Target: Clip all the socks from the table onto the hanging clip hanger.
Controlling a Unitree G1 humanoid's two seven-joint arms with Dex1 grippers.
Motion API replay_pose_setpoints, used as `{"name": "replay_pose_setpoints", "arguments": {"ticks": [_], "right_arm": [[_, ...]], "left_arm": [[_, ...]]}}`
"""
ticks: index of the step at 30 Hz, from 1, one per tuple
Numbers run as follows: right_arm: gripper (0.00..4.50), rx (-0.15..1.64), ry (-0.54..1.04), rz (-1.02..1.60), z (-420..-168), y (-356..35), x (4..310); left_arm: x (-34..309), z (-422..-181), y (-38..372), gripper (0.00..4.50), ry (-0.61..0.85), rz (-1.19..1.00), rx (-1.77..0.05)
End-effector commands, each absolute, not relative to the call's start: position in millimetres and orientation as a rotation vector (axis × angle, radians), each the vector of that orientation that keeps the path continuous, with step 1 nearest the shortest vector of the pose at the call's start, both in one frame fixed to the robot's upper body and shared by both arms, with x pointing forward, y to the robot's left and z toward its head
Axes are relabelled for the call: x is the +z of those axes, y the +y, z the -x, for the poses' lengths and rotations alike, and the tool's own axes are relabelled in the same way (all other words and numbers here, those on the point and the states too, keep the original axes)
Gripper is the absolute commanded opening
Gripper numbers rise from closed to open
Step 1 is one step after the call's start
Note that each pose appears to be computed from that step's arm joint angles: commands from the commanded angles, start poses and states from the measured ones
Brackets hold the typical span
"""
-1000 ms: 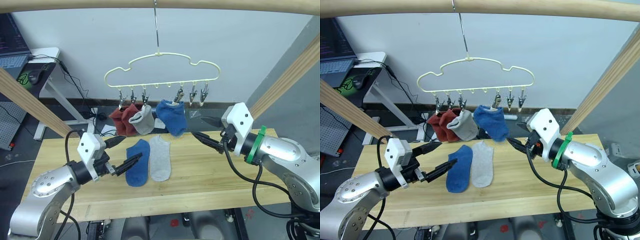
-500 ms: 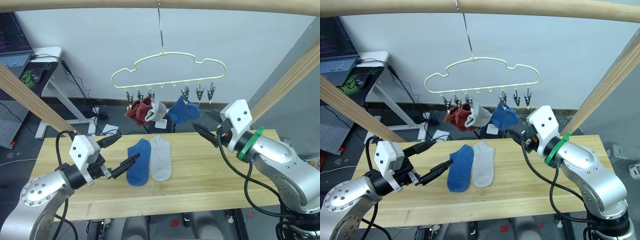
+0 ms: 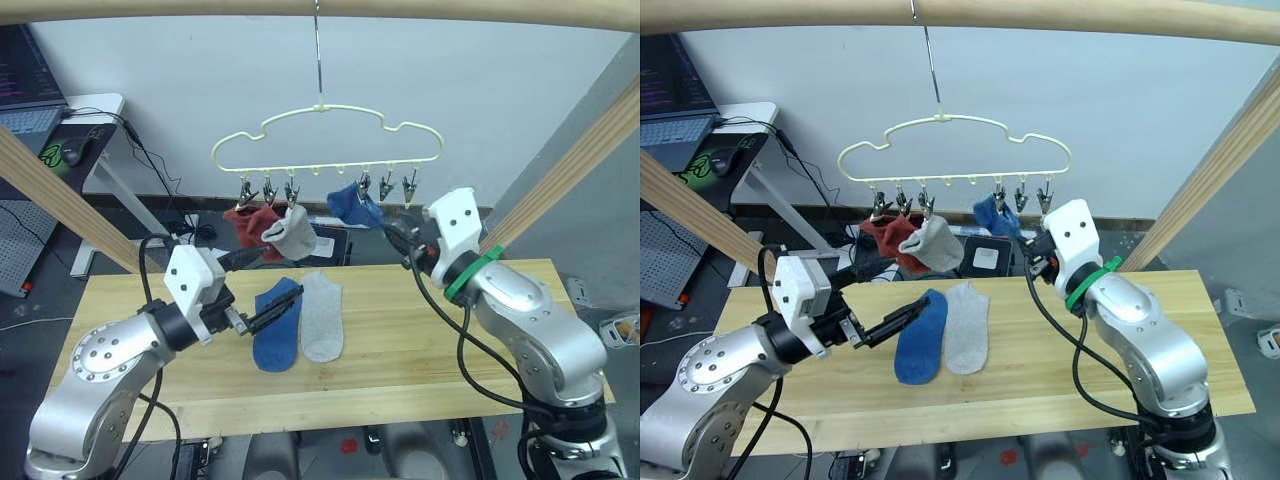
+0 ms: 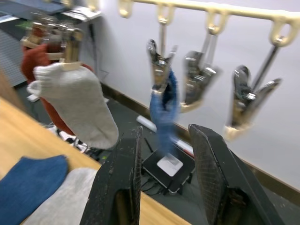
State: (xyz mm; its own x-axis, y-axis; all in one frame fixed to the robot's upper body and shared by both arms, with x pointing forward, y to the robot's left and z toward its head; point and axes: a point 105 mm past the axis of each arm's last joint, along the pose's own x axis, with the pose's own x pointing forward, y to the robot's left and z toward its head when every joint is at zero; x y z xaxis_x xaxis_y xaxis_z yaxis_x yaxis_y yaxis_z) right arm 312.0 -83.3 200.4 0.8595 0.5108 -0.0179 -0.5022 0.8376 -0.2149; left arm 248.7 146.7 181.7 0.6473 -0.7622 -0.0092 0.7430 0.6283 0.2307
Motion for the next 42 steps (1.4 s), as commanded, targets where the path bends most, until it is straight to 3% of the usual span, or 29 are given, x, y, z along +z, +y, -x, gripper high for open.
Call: {"name": "replay_pose_setpoints", "arguments": {"ticks": [1,19,42], "right_arm": [[1.63,0.500,-0.090,0.207,-316.6,-81.3,210.7],[1.63,0.356,-0.125,0.206,-355.8,-79.2,216.0],[1.63,0.303,-0.196,0.081,-363.9,-73.3,237.3]], "left_arm": [[188.6,-246.1,137.0,4.50,-0.122,-0.233,-0.899],[192.4,-254.0,133.3,4.50,-0.134,-0.250,-0.918],[188.3,-254.0,132.0,4.50,-0.123,-0.254,-0.930]]}}
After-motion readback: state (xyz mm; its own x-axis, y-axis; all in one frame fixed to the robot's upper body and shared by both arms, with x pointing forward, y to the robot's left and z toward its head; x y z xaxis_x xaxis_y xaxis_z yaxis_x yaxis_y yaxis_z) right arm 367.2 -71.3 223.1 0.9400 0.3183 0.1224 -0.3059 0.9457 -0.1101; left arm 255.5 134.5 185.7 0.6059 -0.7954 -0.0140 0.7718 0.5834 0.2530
